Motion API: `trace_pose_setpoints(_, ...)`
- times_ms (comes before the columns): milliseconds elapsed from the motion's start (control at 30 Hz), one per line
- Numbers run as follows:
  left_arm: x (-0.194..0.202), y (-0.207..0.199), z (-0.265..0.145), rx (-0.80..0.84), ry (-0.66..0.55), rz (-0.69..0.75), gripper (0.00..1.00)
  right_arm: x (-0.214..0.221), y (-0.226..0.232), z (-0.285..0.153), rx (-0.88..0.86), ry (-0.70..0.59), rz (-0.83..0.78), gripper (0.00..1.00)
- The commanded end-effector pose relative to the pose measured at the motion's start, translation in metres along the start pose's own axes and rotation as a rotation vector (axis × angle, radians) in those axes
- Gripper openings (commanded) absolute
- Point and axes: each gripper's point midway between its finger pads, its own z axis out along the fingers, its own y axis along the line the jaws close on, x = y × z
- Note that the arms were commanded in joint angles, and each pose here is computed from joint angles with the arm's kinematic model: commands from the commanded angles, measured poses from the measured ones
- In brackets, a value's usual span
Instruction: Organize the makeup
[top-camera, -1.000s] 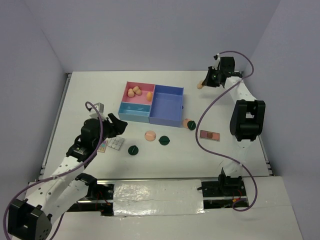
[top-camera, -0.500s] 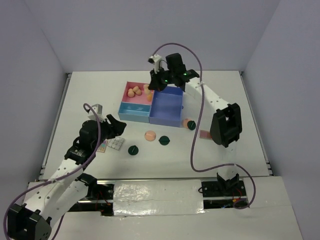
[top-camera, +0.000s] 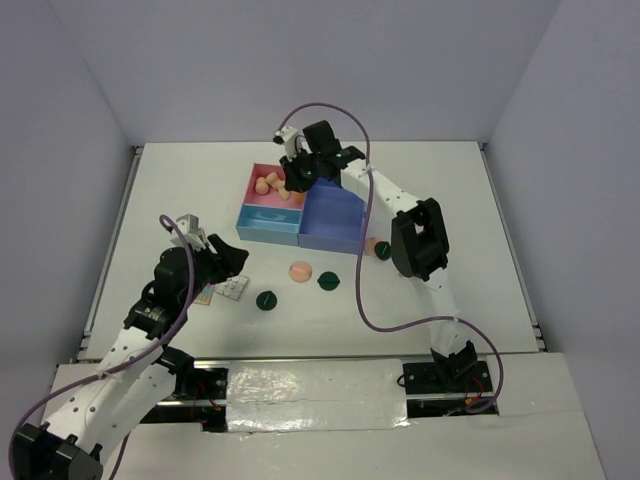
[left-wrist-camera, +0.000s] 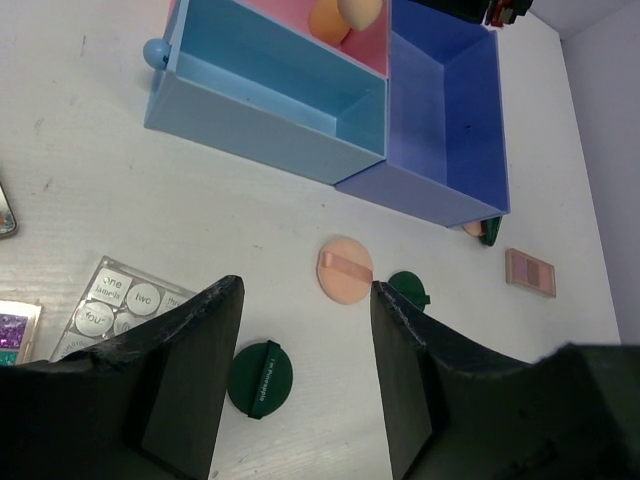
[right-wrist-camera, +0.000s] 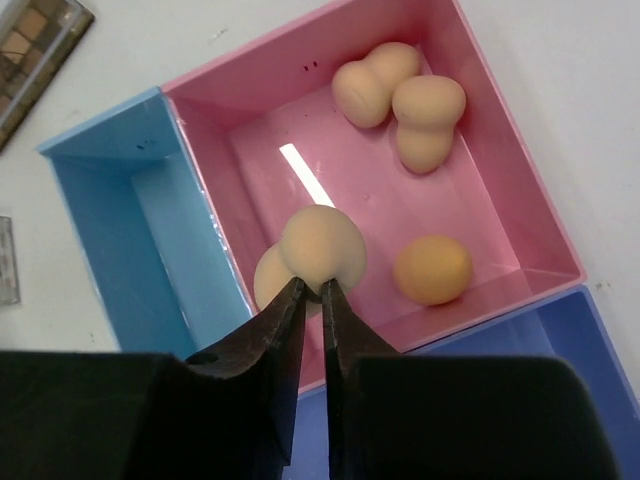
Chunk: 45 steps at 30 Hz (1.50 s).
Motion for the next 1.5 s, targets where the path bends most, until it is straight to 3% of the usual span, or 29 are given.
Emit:
trace_pose_setpoints(0, -0.005, -0.002, 0.002, 0.007, -0.02, -0.016, 0.66, -0.023, -0.008, -0.006, 0.059, -0.046, -0.059, 0.19)
trace_pose_setpoints(133, -0.006, -0.004, 0.004, 0.007, -0.013, -0.007, 0.66, -0.013, -0.012, 0.0, 0.078, -0.022, -0.07, 0.32)
trace_pose_setpoints(267, -0.006, -0.004, 0.004, 0.01, -0.014, -0.008, 0.68, -0.005, -0.014, 0.001, 0.088, -0.003, -0.077, 0.52)
trace_pose_setpoints(500, -0.002, -0.003, 0.004, 0.01, -0.004, -0.014, 0.73, -0.016, -0.011, -0.02, 0.068, -0.013, -0.069, 0.54)
trace_pose_setpoints(600, 0.0, -0.002, 0.005, 0.01, 0.005, -0.016, 0.74, -0.027, -0.002, -0.054, 0.002, -0.028, -0.122, 0.54)
trace_pose_setpoints(700, 0.007, -0.001, 0.007, 0.013, 0.031, -0.022, 0.83, -0.019, 0.001, -0.093, -0.078, -0.046, -0.087, 0.55)
trace_pose_setpoints(733, 0.009, 0.0, 0.008, 0.012, 0.037, -0.025, 0.86, -0.027, 0.003, -0.114, -0.09, -0.077, -0.084, 0.67)
trace_pose_setpoints(767, 0.012, 0.002, 0.009, 0.008, 0.044, -0.027, 0.87, -0.025, 0.007, -0.124, -0.125, -0.093, -0.067, 0.74)
trace_pose_setpoints(800, 0.013, 0.002, 0.01, 0.008, 0.044, -0.028, 0.89, -0.005, -0.004, -0.133, -0.124, -0.076, -0.016, 0.87)
trace_pose_setpoints(833, 0.013, 0.002, 0.01, 0.007, 0.045, -0.031, 0.9, -0.013, -0.002, -0.156, -0.119, -0.115, -0.028, 0.92)
trace_pose_setpoints(933, 0.016, 0.006, 0.011, -0.008, 0.054, -0.036, 0.92, 0.007, 0.0, -0.201, -0.138, -0.167, -0.005, 0.98)
trace_pose_setpoints(967, 0.017, 0.007, 0.011, -0.011, 0.056, -0.036, 0.92, 0.033, 0.009, -0.205, -0.182, -0.159, 0.039, 1.0)
trace_pose_setpoints(1000, 0.018, 0.008, 0.012, -0.015, 0.06, -0.039, 0.93, 0.039, -0.003, -0.221, -0.146, -0.204, 0.03, 0.99)
trace_pose_setpoints(1067, 0.02, 0.009, 0.013, -0.018, 0.068, -0.041, 0.93, 0.06, 0.015, -0.245, -0.133, -0.251, -0.001, 0.99)
trace_pose_setpoints(1133, 0.023, 0.009, 0.015, -0.022, 0.083, -0.045, 0.91, 0.076, 0.018, -0.258, -0.108, -0.245, -0.06, 1.0)
trace_pose_setpoints(1267, 0.029, 0.01, 0.022, -0.034, 0.128, -0.036, 0.81, 0.114, 0.025, -0.271, -0.06, -0.225, -0.005, 1.0)
trace_pose_setpoints(1400, 0.041, 0.02, 0.03, -0.093, 0.209, -0.023, 0.48, 0.126, 0.028, -0.276, -0.038, -0.2, 0.018, 0.99)
trace_pose_setpoints(1467, 0.046, 0.027, 0.033, -0.143, 0.257, -0.008, 0.29, 0.129, 0.028, -0.276, -0.014, -0.201, 0.039, 0.92)
